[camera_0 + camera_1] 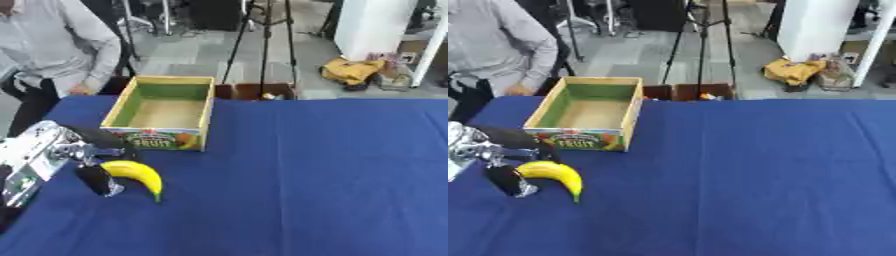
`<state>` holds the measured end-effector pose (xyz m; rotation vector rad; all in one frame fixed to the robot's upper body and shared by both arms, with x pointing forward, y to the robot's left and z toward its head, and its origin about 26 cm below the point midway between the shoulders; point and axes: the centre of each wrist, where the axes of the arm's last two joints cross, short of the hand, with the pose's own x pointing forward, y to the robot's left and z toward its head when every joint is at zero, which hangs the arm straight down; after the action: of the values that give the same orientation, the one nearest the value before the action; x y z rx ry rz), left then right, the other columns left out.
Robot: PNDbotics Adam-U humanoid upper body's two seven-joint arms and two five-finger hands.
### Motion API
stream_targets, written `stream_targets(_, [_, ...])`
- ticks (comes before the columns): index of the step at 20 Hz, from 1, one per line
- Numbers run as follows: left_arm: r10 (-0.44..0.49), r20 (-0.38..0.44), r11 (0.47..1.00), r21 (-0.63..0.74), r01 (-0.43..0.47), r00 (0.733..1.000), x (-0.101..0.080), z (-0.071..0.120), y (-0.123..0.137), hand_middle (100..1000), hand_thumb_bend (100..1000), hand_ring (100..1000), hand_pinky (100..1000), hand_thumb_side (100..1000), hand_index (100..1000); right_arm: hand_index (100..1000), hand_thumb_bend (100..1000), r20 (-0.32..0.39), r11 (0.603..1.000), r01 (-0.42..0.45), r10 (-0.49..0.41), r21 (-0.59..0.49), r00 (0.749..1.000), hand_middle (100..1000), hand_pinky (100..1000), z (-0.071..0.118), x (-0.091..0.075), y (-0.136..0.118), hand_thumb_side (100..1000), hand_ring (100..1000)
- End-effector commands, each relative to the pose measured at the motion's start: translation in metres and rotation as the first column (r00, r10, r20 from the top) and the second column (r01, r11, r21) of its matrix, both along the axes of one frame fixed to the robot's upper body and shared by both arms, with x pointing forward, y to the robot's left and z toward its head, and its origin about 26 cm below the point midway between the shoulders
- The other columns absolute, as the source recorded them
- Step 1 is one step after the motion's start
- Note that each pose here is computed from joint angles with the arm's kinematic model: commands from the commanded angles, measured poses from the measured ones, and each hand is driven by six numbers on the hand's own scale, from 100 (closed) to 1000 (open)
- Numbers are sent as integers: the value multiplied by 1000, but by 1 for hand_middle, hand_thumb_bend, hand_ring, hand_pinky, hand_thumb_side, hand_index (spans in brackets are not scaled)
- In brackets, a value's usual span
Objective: Pick up objects on the table and place them in the box.
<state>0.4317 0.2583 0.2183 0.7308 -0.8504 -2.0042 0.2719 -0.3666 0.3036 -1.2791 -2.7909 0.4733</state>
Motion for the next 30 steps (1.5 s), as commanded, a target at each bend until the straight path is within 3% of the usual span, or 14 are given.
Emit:
stream_targets(1, [18,28,1000,3,-18,999,4,12,5,876,100,862,696,476,943,830,100,24,1000,-2,3,-17,1000,798,763,9,-3,0,910,826])
stream_targets(10, [28,50,999,18,-29,998,4,12,5,897,110,849,668,450,965,828,100,23,1000,1,-1,-15,1000,795,763,8,-3,0,909,826])
stream_targets(15, [12,125,998,53,-19,992,-7,28,4,901,157,874,713,471,991,825,100,19,1000,6,-6,-21,1000,792,758,7,-3,0,910,819])
stream_targets(20, [7,198,996,91,-26,980,-16,41,-1,900,145,915,756,467,986,824,100,18,1000,5,-5,-22,1000,790,758,7,-3,0,911,817])
stream_targets(30, [12,185,990,133,-37,983,6,21,-9,916,143,932,758,426,998,823,100,20,1000,-1,2,-17,1000,790,758,7,-2,1,912,816])
